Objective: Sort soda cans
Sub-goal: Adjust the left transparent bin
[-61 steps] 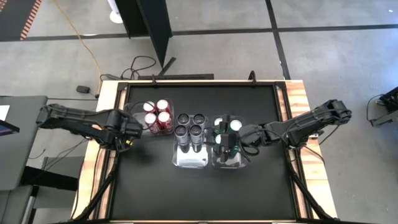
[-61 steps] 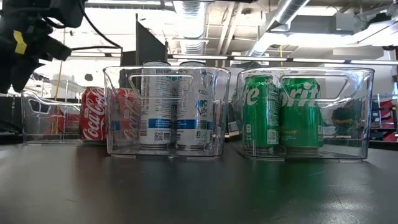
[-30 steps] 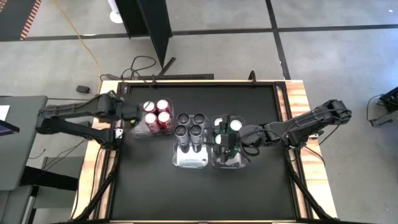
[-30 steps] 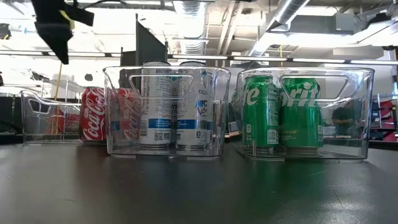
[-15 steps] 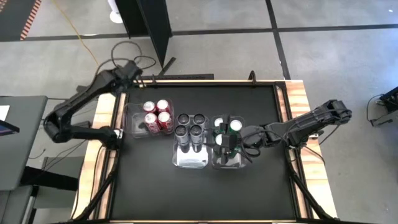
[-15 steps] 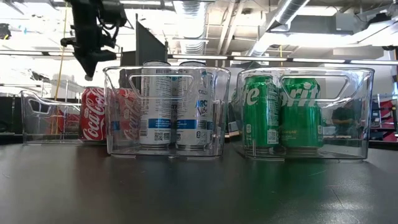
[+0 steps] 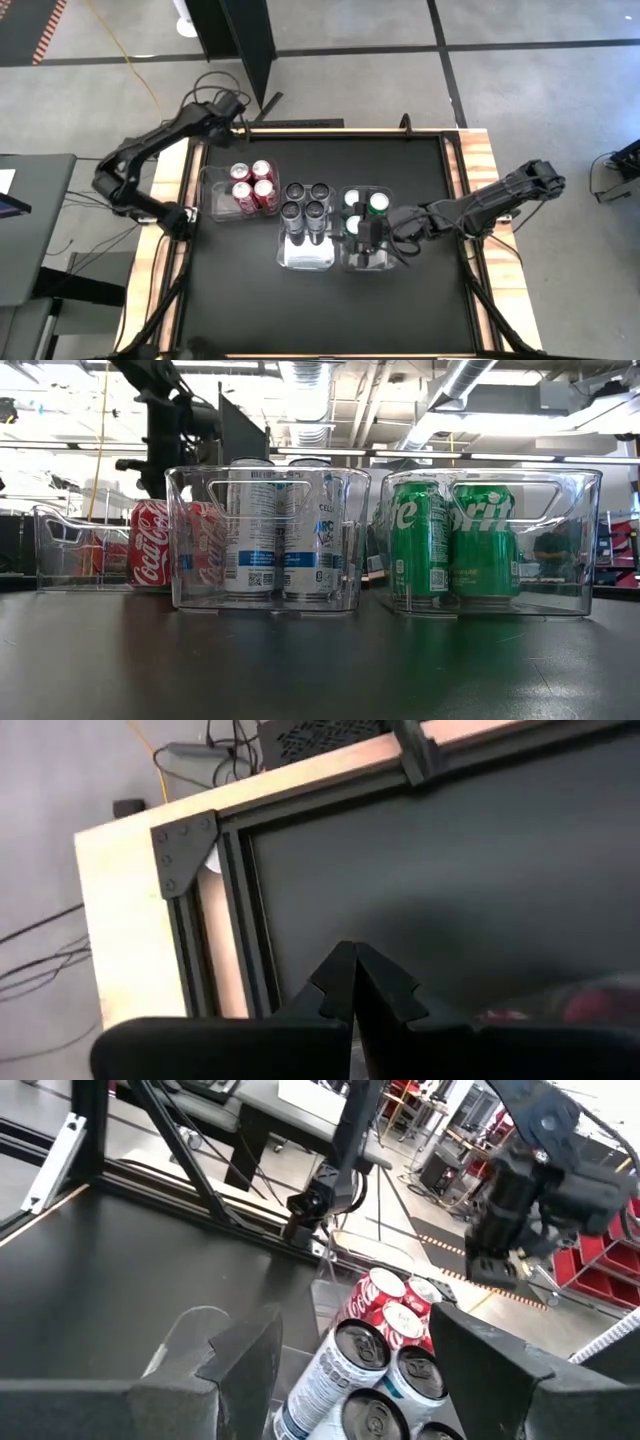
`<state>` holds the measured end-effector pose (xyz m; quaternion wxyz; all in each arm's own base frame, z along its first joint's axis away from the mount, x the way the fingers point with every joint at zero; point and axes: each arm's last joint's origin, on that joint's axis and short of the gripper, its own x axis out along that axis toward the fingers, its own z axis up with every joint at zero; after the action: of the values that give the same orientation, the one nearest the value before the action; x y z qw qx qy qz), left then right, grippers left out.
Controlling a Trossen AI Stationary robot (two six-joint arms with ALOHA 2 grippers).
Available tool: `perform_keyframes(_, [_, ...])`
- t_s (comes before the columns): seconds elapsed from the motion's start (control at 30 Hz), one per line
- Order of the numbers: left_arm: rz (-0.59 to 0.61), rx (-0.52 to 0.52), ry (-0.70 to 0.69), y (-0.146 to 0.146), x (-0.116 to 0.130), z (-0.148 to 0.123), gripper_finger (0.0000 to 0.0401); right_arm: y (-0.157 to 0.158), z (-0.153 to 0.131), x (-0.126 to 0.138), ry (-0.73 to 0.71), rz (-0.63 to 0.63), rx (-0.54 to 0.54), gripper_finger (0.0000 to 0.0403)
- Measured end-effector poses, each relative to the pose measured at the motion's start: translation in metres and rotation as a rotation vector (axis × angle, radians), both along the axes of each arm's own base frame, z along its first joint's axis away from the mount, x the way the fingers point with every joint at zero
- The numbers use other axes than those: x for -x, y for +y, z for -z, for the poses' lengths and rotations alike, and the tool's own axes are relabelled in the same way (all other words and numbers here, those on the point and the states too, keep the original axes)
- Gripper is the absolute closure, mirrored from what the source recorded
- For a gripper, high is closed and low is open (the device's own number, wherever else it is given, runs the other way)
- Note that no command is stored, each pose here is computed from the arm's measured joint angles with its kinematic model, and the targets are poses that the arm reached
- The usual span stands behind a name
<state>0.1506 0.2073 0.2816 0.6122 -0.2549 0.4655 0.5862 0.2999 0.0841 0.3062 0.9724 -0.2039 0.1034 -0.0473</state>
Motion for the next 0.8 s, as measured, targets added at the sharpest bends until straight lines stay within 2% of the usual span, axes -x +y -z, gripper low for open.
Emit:
perform_keyframes(0.1, [-0.072,0.030,0.005,0.015,0.004,0.012,0.0401,0.003,0.000,0.001,0.001,-0.011,0.001,0.0133])
perform_keyframes(0.23, [-0.171,0.148,0.018,0.027,0.010,0.036,0.0401,0.006,0.000,0.002,0.003,-0.023,0.008,0.0133])
perform_keyframes(0.47, [-0.244,0.272,-0.009,0.029,0.011,0.060,0.0401,0.006,0.003,0.003,0.034,-0.024,0.021,0.0133])
perform_keyframes(0.6, [-0.268,0.338,-0.004,0.022,0.013,0.063,0.0401,0.006,0.006,0.003,0.064,-0.022,0.025,0.0133])
perform_keyframes(0.8, [-0.289,0.381,0.008,0.015,0.013,0.063,0.0401,0.006,0.008,0.004,0.079,-0.023,0.029,0.0133])
